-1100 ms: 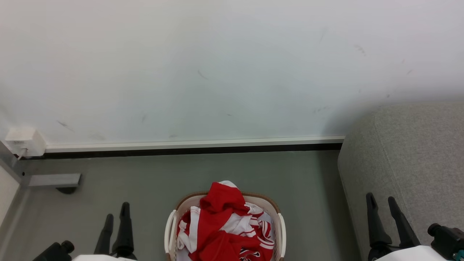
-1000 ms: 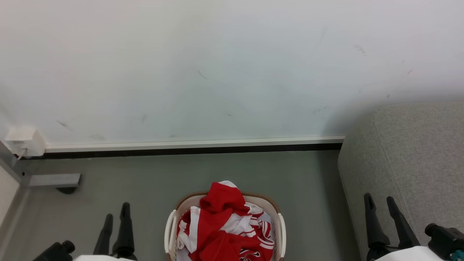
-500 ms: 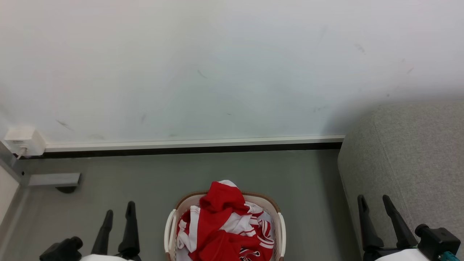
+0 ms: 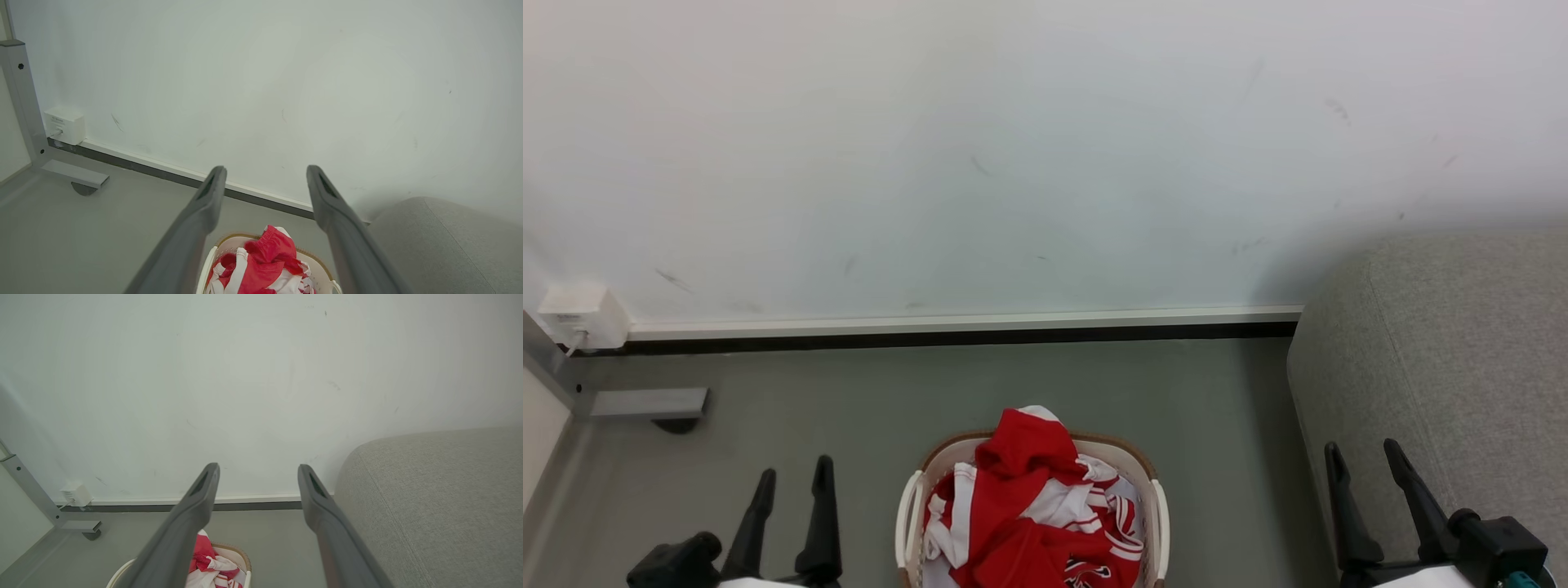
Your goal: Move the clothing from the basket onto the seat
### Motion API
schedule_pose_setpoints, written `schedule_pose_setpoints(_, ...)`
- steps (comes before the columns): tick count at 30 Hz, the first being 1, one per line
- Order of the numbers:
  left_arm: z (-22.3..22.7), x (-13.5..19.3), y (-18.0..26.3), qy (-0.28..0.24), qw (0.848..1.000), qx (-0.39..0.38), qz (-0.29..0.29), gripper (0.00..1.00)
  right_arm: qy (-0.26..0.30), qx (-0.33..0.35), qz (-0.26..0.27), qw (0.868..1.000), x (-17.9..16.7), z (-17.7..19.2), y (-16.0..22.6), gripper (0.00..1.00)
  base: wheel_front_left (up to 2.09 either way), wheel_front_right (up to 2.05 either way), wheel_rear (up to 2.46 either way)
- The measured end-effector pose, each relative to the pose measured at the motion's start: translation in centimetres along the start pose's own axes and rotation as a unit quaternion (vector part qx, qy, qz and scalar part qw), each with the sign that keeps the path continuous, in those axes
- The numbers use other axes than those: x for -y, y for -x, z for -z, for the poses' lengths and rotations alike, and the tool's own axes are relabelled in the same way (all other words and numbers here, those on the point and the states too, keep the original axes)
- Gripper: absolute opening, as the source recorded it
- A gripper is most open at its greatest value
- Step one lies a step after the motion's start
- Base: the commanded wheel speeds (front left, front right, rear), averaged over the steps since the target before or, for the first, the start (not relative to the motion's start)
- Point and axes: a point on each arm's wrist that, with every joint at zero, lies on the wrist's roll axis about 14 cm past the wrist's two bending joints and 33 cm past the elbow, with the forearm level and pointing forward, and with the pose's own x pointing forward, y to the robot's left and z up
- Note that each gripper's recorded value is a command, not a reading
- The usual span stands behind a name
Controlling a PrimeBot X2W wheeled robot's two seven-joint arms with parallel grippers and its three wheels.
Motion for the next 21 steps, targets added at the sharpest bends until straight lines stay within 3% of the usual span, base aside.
schedule_pose_setpoints(21,0.2,-0.34,0.48,-0.067,0.998,0.004,0.005,1.0,0.043,0.0,-0.005,0.999,0.08,0.46,0.25,1.0,0.0,0.0,0.0)
